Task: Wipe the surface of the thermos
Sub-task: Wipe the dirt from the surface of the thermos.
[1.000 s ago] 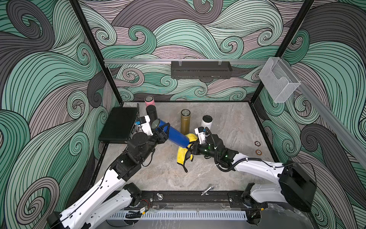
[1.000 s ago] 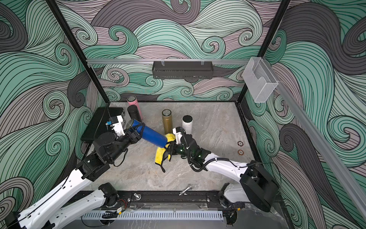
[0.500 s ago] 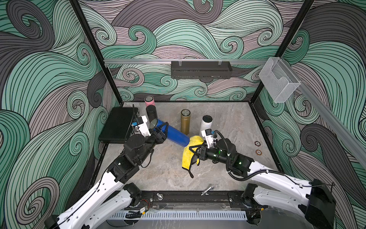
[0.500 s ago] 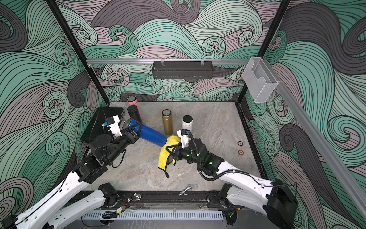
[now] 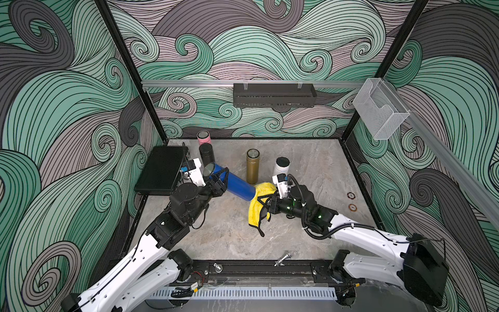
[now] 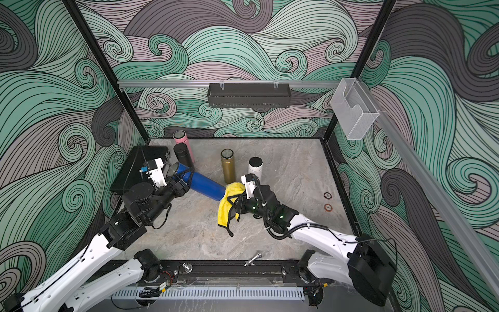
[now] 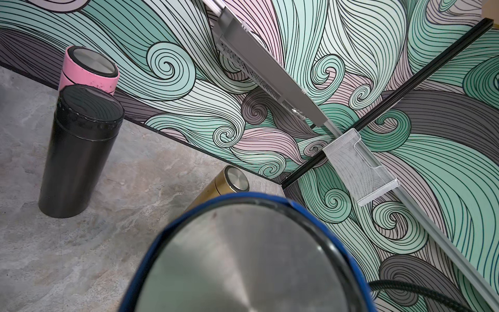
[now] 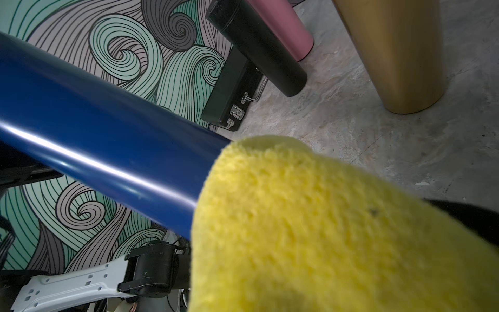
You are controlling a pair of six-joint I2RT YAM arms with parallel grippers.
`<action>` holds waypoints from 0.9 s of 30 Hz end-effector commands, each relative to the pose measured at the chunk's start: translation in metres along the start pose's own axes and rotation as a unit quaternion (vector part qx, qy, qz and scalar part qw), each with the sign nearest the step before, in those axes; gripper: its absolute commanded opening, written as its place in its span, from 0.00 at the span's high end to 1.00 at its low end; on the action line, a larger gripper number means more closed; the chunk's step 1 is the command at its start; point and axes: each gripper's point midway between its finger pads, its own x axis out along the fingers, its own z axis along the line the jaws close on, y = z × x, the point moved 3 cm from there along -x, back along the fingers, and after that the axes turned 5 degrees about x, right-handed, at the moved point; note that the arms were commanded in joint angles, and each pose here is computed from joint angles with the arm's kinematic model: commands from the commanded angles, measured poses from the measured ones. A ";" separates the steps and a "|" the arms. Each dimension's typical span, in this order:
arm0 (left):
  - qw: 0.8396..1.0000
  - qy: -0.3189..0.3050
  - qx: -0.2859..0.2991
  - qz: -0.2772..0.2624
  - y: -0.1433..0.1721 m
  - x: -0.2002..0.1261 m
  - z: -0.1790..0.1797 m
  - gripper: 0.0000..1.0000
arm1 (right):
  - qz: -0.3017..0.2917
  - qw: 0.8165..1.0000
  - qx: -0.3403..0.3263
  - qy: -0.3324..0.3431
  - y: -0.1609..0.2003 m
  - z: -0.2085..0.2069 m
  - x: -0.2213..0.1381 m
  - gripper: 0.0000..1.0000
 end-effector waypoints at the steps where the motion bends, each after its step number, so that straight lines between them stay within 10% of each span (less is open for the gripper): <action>1: 0.998 0.039 -0.011 -0.044 -0.028 -0.010 -0.020 1.00 | -0.013 1.000 0.008 -0.025 -0.003 0.004 0.005 1.00; 13: 0.999 0.026 -0.015 -0.038 -0.021 0.003 -0.017 1.00 | -0.030 0.991 -0.034 -0.126 -0.012 0.036 0.019 1.00; 27: 0.999 0.032 0.000 -0.021 -0.012 0.015 -0.019 1.00 | -0.038 0.995 -0.059 -0.067 -0.005 0.028 -0.016 1.00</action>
